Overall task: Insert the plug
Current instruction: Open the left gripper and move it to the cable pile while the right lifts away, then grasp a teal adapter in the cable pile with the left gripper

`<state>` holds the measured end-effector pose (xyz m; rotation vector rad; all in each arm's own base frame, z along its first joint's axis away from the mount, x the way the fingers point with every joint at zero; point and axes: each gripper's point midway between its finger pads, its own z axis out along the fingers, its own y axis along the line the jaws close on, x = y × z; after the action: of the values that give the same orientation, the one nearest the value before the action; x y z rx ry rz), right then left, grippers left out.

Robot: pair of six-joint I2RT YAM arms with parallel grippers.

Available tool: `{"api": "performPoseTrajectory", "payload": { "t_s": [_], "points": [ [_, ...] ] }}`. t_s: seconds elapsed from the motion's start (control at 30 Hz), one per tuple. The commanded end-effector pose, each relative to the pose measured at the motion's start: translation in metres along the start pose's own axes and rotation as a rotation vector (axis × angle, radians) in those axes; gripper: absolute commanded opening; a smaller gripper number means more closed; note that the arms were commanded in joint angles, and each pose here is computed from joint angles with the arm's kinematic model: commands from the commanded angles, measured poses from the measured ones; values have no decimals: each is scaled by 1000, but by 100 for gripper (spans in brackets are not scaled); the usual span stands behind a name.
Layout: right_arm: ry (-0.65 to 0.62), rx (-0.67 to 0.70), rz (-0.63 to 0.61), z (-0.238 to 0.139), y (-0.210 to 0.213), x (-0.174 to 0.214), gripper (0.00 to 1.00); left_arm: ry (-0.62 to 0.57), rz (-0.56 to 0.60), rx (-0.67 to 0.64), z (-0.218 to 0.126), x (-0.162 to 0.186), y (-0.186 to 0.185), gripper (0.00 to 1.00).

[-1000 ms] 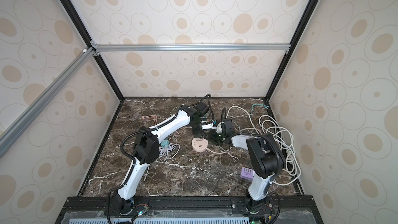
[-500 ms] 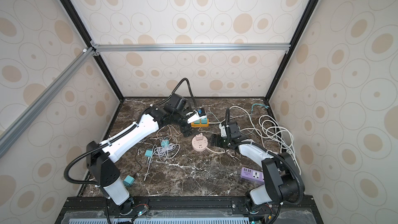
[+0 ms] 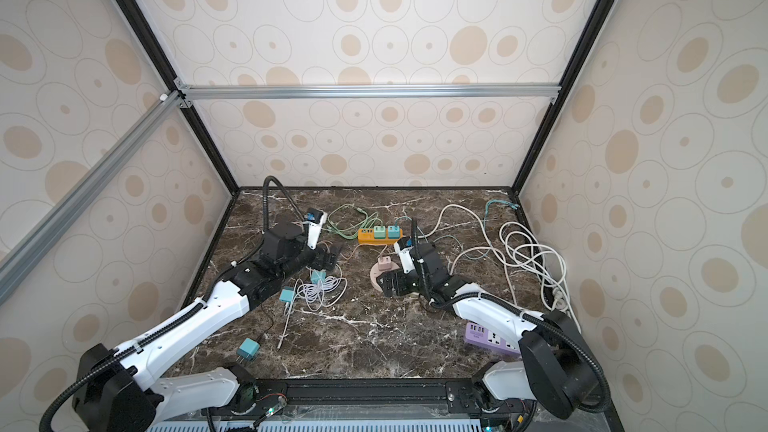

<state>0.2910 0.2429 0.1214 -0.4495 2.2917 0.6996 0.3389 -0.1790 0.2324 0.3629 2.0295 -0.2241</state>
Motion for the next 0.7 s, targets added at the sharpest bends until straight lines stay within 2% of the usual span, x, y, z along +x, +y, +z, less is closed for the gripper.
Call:
{"api": "performPoseTrajectory", "payload": {
  "t_s": [0.0,0.1,0.23,0.3,0.4,0.5,0.67],
  "points": [
    [-63,2,-104,5,13,-17,100,-24,-301,-262,-17,14,53,99],
    [-64,10,-146,12,22,-22,99,72,-396,-316,-24,52,67,99],
    [-74,7,-142,19,26,-28,99,206,-480,-392,-34,100,83,98],
    [-74,10,-142,21,26,-30,99,262,-504,-413,-39,122,92,95],
    [-70,22,-139,23,24,-29,98,353,-548,-458,-46,156,109,84],
    [-62,27,-138,26,22,-27,98,423,-595,-423,-44,180,115,76],
    [-57,47,-137,26,18,-25,98,501,-592,-301,-23,190,98,75]
  ]
}}
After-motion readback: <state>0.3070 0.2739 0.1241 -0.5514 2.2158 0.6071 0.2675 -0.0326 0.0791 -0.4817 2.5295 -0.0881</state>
